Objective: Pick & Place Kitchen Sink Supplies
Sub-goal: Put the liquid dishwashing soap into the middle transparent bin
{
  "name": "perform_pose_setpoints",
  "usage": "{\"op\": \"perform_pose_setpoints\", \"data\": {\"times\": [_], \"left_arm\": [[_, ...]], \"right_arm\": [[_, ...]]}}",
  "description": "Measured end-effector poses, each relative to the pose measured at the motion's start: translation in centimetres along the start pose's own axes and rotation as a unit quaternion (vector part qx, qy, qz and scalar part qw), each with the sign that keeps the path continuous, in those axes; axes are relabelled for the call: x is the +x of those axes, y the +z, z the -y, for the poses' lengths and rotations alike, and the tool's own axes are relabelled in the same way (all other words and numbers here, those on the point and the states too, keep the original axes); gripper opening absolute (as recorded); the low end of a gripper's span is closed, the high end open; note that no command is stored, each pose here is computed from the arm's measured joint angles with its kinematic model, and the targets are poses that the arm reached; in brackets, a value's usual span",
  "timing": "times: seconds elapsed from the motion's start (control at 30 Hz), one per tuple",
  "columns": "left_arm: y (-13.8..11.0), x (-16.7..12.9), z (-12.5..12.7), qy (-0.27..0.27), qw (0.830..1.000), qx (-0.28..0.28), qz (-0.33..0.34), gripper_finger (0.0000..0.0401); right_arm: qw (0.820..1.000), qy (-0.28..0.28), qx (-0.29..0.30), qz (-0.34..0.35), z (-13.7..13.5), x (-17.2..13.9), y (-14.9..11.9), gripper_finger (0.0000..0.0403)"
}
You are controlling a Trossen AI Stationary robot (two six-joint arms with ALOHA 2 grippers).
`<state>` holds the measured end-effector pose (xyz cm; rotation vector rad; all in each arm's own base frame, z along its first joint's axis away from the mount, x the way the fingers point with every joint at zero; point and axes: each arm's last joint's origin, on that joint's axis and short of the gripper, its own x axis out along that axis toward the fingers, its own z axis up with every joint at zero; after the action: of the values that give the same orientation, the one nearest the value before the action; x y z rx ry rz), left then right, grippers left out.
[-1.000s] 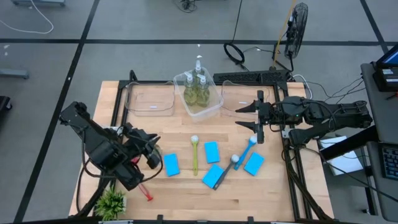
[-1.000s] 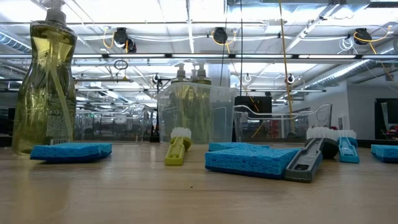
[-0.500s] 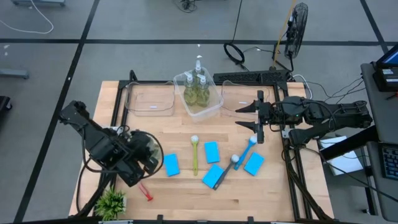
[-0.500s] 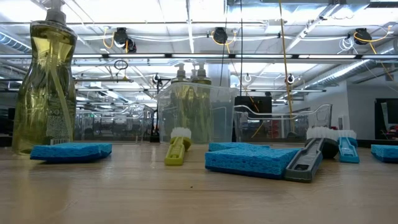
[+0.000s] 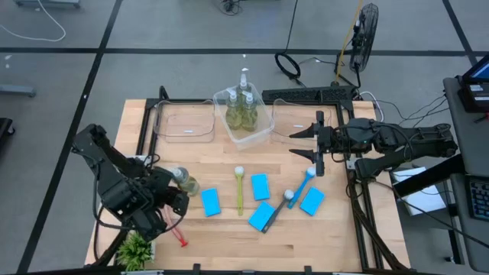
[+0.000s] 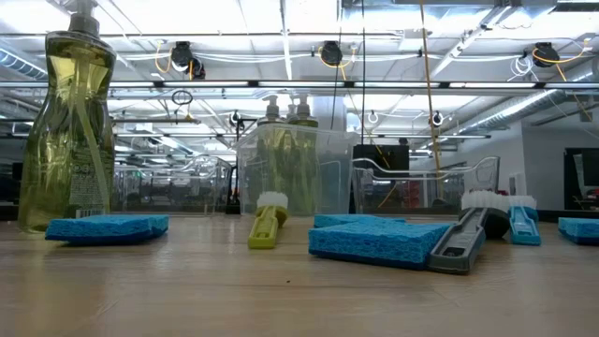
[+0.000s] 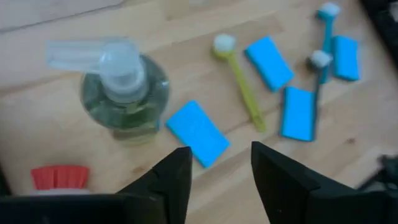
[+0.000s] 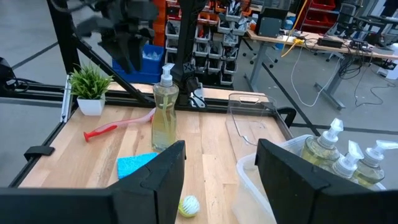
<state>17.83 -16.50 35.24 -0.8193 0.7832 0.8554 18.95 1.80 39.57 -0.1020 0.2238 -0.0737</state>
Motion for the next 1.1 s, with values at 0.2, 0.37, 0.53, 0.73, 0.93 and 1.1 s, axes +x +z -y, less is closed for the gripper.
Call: {"op": "perform_pose_setpoints", "data": {"times": [0.2,0.37,0.53,0.73,0.93,1.1], "left_arm": [[-0.7,0.9,-0.5,0.04,0.998,-0.016,-0.038,0.0124],[-1.0,0.3,-0.4,0.027,0.997,-0.019,-0.063,0.0107],[-1.3,0.3,0.0,0.017,0.996,-0.014,-0.089,0.0098],[-1.4,0.3,0.0,0.023,0.994,-0.016,-0.105,0.0103],[-1.4,0.3,0.0,0.023,0.994,-0.031,-0.105,0.0098],[-1.4,0.3,0.0,0.022,0.994,-0.032,-0.103,0.0097]], "right_arm": [[1.0,0.0,0.0,0.0,0.0,0.0,0.0,0.0187],[1.0,0.0,0.0,0.0,0.0,0.0,0.0,0.0187],[1.0,0.0,0.0,0.0,0.0,0.0,0.0,0.0187],[1.0,0.001,0.0,0.0,0.0,0.0,0.0,0.0187],[1.0,0.001,0.0,0.0,0.0,0.0,0.0,0.0187],[1.0,0.001,0.0,0.0,0.0,0.0,0.0,0.0187]]}}
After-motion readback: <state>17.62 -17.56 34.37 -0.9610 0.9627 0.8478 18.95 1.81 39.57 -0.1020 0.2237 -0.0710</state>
